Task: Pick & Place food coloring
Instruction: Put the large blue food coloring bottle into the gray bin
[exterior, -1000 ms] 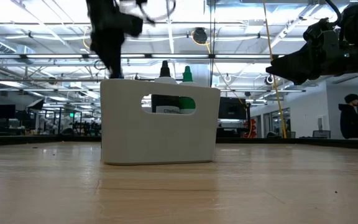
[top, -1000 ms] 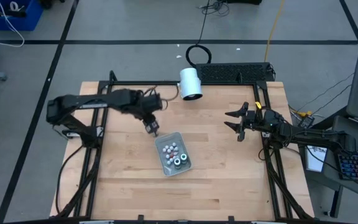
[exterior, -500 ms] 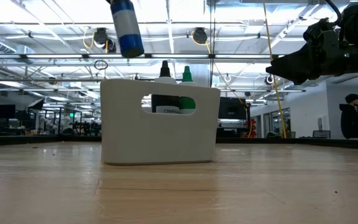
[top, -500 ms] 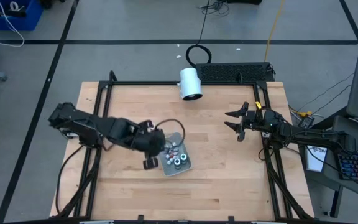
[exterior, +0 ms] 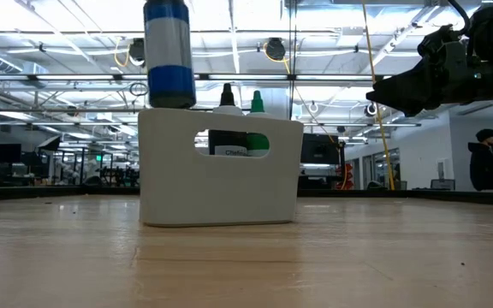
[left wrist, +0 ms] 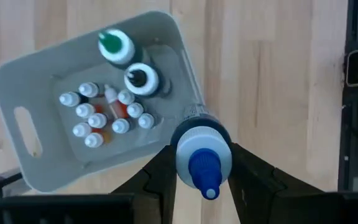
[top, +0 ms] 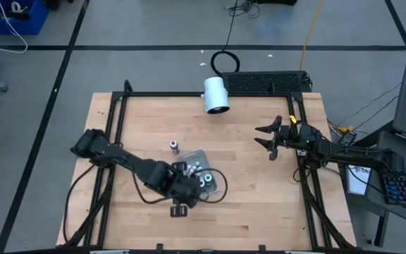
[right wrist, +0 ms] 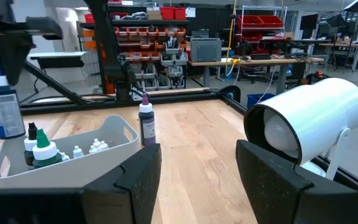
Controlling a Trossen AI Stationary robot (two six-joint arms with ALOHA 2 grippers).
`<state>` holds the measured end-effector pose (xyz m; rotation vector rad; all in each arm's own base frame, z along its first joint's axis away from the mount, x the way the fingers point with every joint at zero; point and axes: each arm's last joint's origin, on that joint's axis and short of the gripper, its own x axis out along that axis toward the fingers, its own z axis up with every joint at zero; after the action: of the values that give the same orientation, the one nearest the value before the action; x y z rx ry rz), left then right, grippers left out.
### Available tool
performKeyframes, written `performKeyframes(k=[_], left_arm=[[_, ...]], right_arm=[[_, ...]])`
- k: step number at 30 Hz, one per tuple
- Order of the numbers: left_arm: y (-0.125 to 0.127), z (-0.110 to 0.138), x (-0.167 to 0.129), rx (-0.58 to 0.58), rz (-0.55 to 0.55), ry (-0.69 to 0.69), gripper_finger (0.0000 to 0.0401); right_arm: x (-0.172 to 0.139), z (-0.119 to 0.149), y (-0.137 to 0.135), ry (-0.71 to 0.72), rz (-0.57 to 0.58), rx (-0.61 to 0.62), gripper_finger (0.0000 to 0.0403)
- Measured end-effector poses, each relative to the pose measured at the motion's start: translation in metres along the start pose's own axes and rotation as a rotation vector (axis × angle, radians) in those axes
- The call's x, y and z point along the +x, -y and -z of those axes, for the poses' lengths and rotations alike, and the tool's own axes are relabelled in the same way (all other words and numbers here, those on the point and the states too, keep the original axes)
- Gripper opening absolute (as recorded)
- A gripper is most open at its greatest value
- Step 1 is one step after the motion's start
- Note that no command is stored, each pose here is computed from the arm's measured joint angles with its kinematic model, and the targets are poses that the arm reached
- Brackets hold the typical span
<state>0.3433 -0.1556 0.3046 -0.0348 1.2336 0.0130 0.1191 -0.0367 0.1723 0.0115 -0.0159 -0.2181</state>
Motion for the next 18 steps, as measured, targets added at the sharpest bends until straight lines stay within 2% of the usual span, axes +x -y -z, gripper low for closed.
performKeyframes(k=[7, 18], left_arm=[[-0.002, -0.002, 0.005, -0.009, -0.045, -0.018, 0.0121], [-0.013, -0.004, 0.006, -0.026, -0.052, -0.036, 0.0121]], right_arm=[[0.0, 0.0, 0.0, 0.0, 0.0, 0.0, 0.0196], [0.0, 0.0, 0.0, 0.0, 0.0, 0.0, 0.0196]])
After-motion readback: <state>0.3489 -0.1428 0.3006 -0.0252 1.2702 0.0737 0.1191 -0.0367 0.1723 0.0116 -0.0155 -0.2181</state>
